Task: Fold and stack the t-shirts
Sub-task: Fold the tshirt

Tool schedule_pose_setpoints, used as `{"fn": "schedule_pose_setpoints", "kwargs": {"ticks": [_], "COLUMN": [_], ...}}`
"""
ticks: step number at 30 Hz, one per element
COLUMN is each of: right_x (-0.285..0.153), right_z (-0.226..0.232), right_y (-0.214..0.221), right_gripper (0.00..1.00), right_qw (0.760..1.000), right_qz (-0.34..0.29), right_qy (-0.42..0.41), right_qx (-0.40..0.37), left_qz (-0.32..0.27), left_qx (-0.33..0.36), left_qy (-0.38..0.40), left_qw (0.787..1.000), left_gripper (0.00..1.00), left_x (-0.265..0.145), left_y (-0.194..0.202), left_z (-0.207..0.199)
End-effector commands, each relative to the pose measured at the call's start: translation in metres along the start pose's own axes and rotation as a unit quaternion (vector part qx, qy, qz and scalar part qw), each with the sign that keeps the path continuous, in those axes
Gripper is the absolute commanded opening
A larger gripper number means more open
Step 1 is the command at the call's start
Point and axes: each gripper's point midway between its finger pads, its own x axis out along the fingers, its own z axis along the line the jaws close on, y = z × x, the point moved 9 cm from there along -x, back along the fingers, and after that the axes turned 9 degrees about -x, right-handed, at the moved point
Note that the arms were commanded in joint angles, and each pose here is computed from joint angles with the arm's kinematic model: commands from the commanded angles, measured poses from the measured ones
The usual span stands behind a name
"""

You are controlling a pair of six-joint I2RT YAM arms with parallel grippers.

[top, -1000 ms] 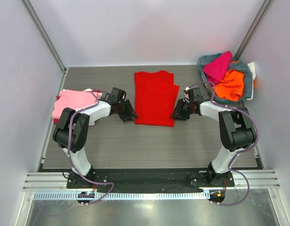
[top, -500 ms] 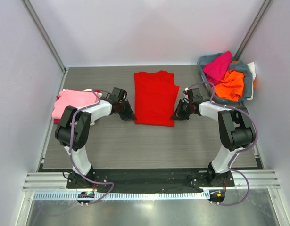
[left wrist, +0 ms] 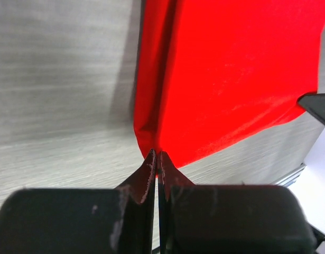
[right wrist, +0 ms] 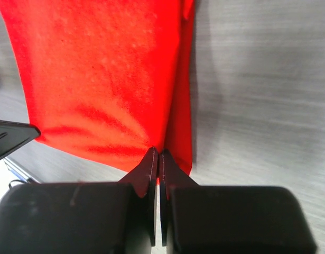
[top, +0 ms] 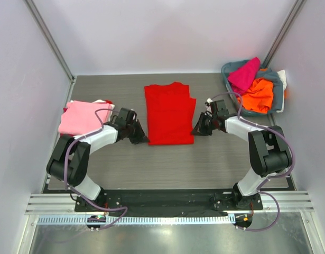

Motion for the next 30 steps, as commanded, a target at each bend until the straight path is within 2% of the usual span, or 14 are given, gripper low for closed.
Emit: {"fn": "schedule_pose_setpoints", "kwargs": {"ticks": [1, 6, 8, 9, 14, 18, 20, 26, 30], "right_x": [-0.004, 0.002, 0.002, 0.002, -0.003, -0.006, -0.006, -0.009, -0.007], "right_z": [0.003, 0.006, 0.008, 0.01, 0.012, 0.013, 0.016, 0.012, 0.007], "right_y": [0.008, 0.025, 0.03, 0.035, 0.047, 0.062, 0.07, 0.088, 0.093], "right_gripper": [0.06, 0.11, 0.18, 0.27, 0.34, 0.45, 0.48, 0.49, 0.42], "right_qw": [1.0, 1.0, 0.999, 0.999, 0.999, 0.998, 0.998, 0.996, 0.995], "right_qz": [0.002, 0.023, 0.027, 0.032, 0.036, 0.048, 0.049, 0.059, 0.06], "right_qy": [-0.006, -0.008, -0.012, -0.014, -0.017, -0.012, -0.004, 0.045, 0.057], "right_qx": [-0.008, -0.018, -0.022, -0.025, -0.031, -0.037, -0.048, -0.058, -0.058], "left_qz": [0.001, 0.017, 0.016, 0.015, 0.012, 0.015, 0.013, 0.007, 0.01], "left_qx": [0.01, 0.014, 0.014, 0.018, 0.023, 0.02, 0.019, 0.023, 0.023], "left_qy": [0.002, -0.001, -0.007, -0.004, -0.013, -0.021, -0.02, -0.047, -0.045], "left_qw": [1.0, 1.0, 1.0, 1.0, 1.0, 0.999, 1.0, 0.999, 0.999], "left_gripper": [0.01, 0.01, 0.01, 0.02, 0.05, 0.1, 0.13, 0.18, 0.29], "left_x": [0.002, 0.006, 0.006, 0.004, -0.001, -0.003, -0.005, -0.012, -0.014], "left_y": [0.009, 0.026, 0.035, 0.04, 0.052, 0.057, 0.058, 0.059, 0.061], "left_z": [0.011, 0.022, 0.032, 0.032, 0.044, 0.052, 0.053, 0.057, 0.056]}}
